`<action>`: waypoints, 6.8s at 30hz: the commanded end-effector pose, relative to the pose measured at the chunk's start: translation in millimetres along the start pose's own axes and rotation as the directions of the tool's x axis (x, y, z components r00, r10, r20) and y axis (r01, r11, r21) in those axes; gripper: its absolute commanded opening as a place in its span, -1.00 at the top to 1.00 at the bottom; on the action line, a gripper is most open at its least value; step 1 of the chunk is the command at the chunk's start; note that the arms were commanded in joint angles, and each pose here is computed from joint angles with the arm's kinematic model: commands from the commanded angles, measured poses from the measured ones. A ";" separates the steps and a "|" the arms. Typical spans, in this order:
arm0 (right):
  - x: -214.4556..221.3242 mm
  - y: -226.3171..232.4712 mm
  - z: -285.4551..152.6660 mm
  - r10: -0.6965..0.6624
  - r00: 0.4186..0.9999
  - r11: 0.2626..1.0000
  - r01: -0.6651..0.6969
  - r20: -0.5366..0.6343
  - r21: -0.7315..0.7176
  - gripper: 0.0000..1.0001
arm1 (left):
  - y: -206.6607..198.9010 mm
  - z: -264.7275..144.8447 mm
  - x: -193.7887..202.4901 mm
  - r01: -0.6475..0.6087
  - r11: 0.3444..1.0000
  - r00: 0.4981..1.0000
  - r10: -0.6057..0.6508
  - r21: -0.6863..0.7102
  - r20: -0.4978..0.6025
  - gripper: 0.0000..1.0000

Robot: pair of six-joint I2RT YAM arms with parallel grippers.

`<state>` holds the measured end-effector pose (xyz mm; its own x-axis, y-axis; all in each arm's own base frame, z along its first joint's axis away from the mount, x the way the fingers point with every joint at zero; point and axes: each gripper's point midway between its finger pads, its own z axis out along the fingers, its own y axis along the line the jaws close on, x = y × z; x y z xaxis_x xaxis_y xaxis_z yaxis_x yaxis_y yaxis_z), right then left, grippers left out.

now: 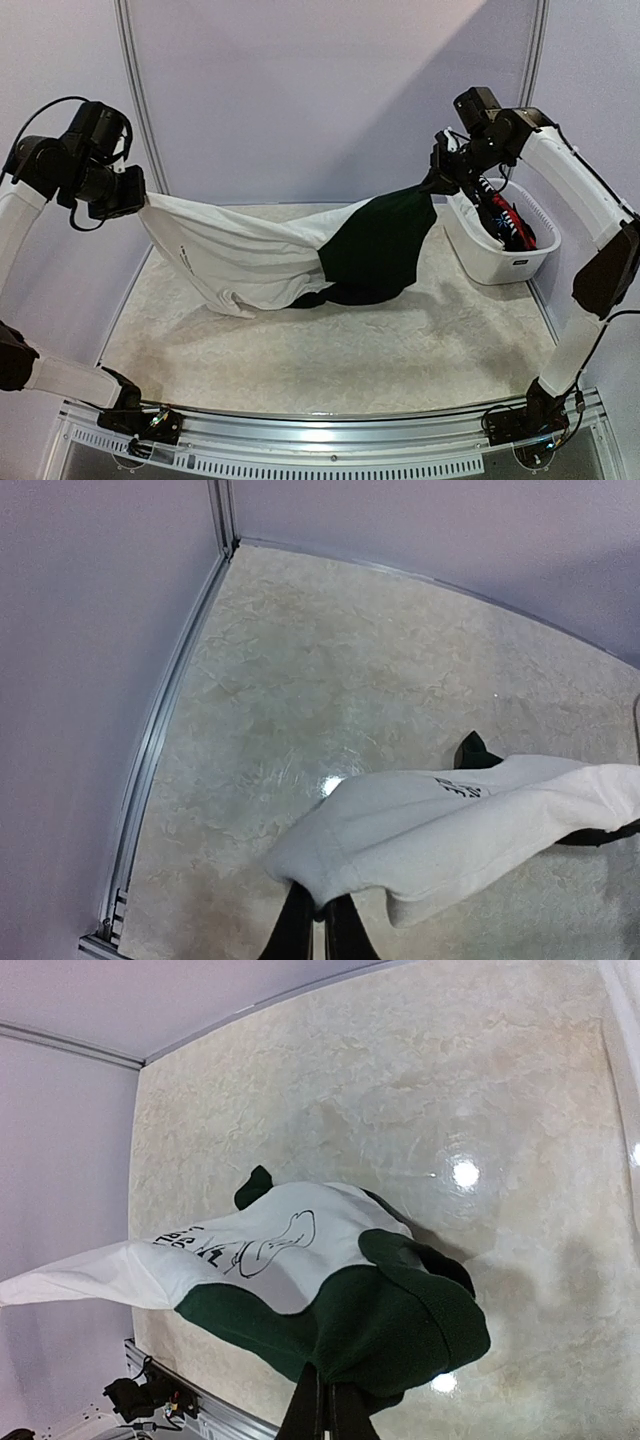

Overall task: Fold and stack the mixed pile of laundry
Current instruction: Pick up the crumpled T-shirt from the center of the board, then flatten out the crumpled T-shirt at the center of the board, then pick up the flattened T-shirt from the center of the board.

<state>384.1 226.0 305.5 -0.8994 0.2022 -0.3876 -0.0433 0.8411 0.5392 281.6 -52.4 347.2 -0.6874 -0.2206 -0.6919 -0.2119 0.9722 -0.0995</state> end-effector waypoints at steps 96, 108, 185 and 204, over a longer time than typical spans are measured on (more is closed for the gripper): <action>196.2 -99.1 89.8 0.176 0.891 0.977 -0.106 -0.418 0.186 -0.18 | -16.3 185.1 124.7 -0.163 0.987 0.895 0.148 0.000 -0.421 1.00; 233.1 -96.7 103.2 0.175 0.852 0.981 -0.107 -0.493 0.164 -0.14 | -14.5 185.8 136.0 -0.173 0.985 0.884 0.163 0.016 -0.439 1.00; 290.8 -102.2 134.3 0.132 0.806 0.985 -0.041 -0.577 0.167 0.13 | -10.3 176.8 141.3 -0.216 0.975 0.874 0.214 0.046 -0.436 1.00; 278.7 -95.6 117.9 0.111 0.818 0.983 -0.006 -0.564 0.185 1.00 | -9.8 169.8 136.2 -0.201 0.978 0.887 0.202 0.047 -0.415 1.00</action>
<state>181.1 260.1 38.0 -0.9767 -0.0175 0.2141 0.0694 0.9174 0.3918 310.5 -84.2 122.3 -0.9514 -0.0171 -0.3074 -0.0230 0.9996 0.0155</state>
